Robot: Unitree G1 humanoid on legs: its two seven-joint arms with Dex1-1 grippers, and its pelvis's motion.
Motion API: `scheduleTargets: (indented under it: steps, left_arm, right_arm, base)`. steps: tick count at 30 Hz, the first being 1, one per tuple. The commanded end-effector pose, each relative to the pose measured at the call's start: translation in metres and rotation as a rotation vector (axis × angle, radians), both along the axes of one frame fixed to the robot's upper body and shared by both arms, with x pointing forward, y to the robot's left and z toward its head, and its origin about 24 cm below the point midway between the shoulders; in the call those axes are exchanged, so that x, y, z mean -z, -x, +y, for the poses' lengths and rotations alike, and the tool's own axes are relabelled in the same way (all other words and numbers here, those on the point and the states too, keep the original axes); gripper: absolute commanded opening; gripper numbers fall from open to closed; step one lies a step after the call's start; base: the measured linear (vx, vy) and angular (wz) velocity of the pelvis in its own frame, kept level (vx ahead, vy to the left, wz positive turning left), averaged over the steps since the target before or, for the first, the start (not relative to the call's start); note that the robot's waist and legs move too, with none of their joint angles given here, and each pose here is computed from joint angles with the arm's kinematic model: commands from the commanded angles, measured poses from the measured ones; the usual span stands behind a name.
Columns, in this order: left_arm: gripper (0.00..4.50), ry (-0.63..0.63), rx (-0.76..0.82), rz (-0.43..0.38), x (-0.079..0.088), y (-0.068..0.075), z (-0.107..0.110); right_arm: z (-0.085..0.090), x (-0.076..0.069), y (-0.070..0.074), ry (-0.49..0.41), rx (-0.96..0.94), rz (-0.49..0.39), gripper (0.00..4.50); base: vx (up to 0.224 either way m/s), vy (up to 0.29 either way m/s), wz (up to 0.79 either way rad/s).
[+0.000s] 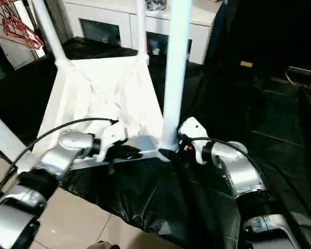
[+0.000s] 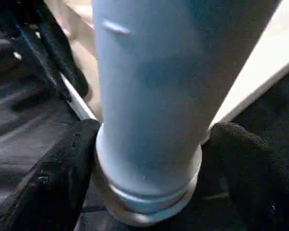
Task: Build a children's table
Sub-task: Rotate leg to tighten
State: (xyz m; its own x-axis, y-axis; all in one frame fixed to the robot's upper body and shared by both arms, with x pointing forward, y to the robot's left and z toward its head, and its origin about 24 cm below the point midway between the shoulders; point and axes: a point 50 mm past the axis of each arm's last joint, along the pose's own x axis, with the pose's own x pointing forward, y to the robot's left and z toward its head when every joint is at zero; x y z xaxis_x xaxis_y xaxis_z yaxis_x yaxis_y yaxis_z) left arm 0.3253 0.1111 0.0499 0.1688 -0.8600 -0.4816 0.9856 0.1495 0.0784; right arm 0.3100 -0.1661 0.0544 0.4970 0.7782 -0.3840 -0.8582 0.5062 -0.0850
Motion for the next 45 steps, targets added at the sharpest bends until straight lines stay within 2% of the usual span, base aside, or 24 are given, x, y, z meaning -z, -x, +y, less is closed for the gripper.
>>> scheduleTargets:
  steps: [1, 3, 14, 22, 25, 29, 33, 34, 35, 36, 39, 41, 42, 45]
  left_arm:
    - [0.0, 0.057, 0.06, -0.022, -0.011, 0.002, -0.004]
    - [0.0, 0.056, 0.066, -0.017, -0.011, 0.003, -0.002]
    - [0.0, 0.049, 0.069, -0.007, -0.01, 0.006, 0.002]
    - [0.0, 0.044, 0.045, -0.016, -0.008, 0.005, 0.004]
    - [0.0, 0.024, -0.034, -0.042, -0.005, 0.0, 0.003]
    - [0.0, 0.017, -0.201, -0.069, -0.001, -0.013, -0.013]
    - [0.0, 0.025, -0.279, -0.071, 0.0, -0.018, -0.03]
    - [0.0, 0.033, -0.31, -0.066, 0.0, -0.02, -0.038]
    - [0.0, 0.049, -0.339, -0.054, 0.001, -0.02, -0.061]
    - [0.0, 0.049, -0.339, -0.054, 0.001, -0.02, -0.061]
    - [0.0, 0.054, -0.325, -0.051, 0.002, -0.018, -0.075]
    - [0.0, 0.052, -0.3, -0.058, 0.002, -0.016, -0.08]
    - [0.0, 0.059, -0.281, -0.057, 0.002, -0.015, -0.081]
    - [0.0, 0.07, -0.269, -0.054, 0.002, -0.014, -0.08]
  right_arm:
    - [-0.001, -0.008, 0.0, -0.014, -0.022, -0.018, 3.74]
    - [0.0, -0.008, 0.002, -0.023, -0.045, -0.009, 3.74]
    - [0.003, -0.005, 0.006, -0.024, -0.089, 0.018, 2.84]
    - [0.004, -0.003, 0.007, -0.026, -0.077, 0.018, 2.72]
    - [0.007, 0.004, 0.003, -0.031, 0.025, -0.014, 2.7]
    - [0.02, 0.019, -0.004, -0.077, 0.247, -0.024, 2.69]
    - [0.031, 0.027, -0.008, -0.102, 0.391, -0.02, 2.69]
    - [0.037, 0.03, -0.009, -0.105, 0.435, -0.013, 2.69]
    - [0.056, 0.032, -0.012, -0.116, 0.507, -0.018, 2.69]
    - [0.056, 0.032, -0.012, -0.116, 0.507, -0.018, 2.69]
    - [0.071, 0.029, -0.013, -0.127, 0.479, -0.041, 2.69]
    - [0.078, 0.025, -0.012, -0.165, 0.435, -0.052, 2.69]
    - [0.077, 0.022, -0.011, -0.208, 0.422, -0.038, 3.25]
    - [0.074, 0.022, -0.01, -0.22, 0.415, -0.028, 3.45]
  base:
    - [0.0, 0.0, 0.0]
    - [0.0, 0.0, 0.0]
    - [0.0, 0.0, 0.0]
    - [0.0, 0.0, 0.0]
    - [0.0, 0.0, 0.0]
    - [0.0, 0.0, 0.0]
    - [0.0, 0.0, 0.0]
    - [0.0, 0.0, 0.0]
    - [0.0, 0.0, 0.0]
    - [0.0, 0.0, 0.0]
    - [0.0, 0.0, 0.0]
    - [0.0, 0.0, 0.0]
    - [0.0, 0.0, 0.0]
    - [0.0, 0.0, 0.0]
